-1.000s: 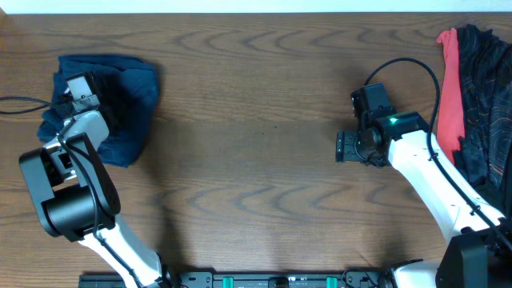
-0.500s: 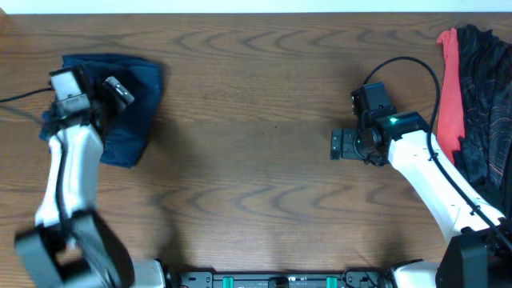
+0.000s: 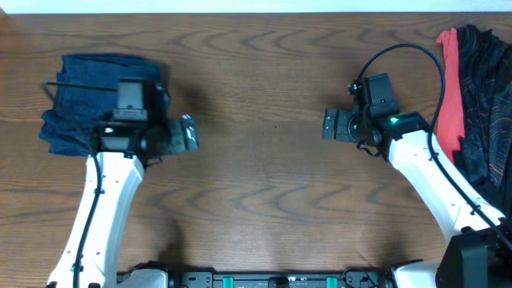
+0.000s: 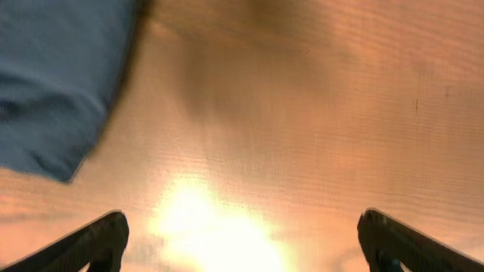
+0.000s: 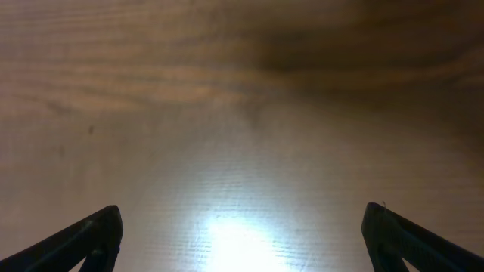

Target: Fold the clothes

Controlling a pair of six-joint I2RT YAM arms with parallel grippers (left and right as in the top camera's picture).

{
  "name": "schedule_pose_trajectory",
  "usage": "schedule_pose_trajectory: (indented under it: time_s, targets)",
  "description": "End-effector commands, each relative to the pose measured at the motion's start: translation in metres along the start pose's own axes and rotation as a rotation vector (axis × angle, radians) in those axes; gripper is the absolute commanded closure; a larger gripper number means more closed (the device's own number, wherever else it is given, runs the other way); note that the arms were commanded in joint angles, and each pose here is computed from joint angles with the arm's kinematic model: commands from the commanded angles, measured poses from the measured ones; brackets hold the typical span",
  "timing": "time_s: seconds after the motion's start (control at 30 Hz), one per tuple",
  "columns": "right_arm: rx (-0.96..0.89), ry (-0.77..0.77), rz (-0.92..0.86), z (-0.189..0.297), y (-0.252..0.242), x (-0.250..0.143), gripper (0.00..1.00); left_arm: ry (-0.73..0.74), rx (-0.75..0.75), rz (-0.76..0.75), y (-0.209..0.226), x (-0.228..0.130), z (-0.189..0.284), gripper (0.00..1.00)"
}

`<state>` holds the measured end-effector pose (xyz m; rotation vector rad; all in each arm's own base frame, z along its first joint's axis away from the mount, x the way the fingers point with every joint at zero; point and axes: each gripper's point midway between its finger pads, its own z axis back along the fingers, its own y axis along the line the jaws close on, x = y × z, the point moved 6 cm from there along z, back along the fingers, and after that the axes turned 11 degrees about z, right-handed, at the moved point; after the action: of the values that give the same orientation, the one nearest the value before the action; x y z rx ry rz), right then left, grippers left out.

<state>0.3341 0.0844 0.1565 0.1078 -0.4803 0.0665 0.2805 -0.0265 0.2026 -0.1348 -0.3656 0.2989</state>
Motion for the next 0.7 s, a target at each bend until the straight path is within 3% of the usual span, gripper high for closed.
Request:
schedule_pose_trajectory:
  time_s: [0.0, 0.17, 0.43, 0.67]
  targets:
    - [-0.061, -0.016, -0.051, 0.004, -0.019, 0.005, 0.01, 0.046, 0.01, -0.077, -0.002, -0.013, 0.006, 0.02]
    - [-0.084, 0.005, -0.155, 0.038, -0.036, -0.007, 0.01, 0.058, 0.033, -0.027, 0.007, -0.033, 0.035, 0.02]
    - [-0.17, -0.195, -0.147, 0.117, -0.04, -0.02, 0.01, -0.204, -0.03, -0.038, 0.017, -0.05, 0.092, 0.02]
    - [-0.182, -0.389, -0.159, 0.156, -0.041, -0.059, 0.01, -0.434, -0.124, -0.045, 0.028, -0.077, 0.122, 0.02]
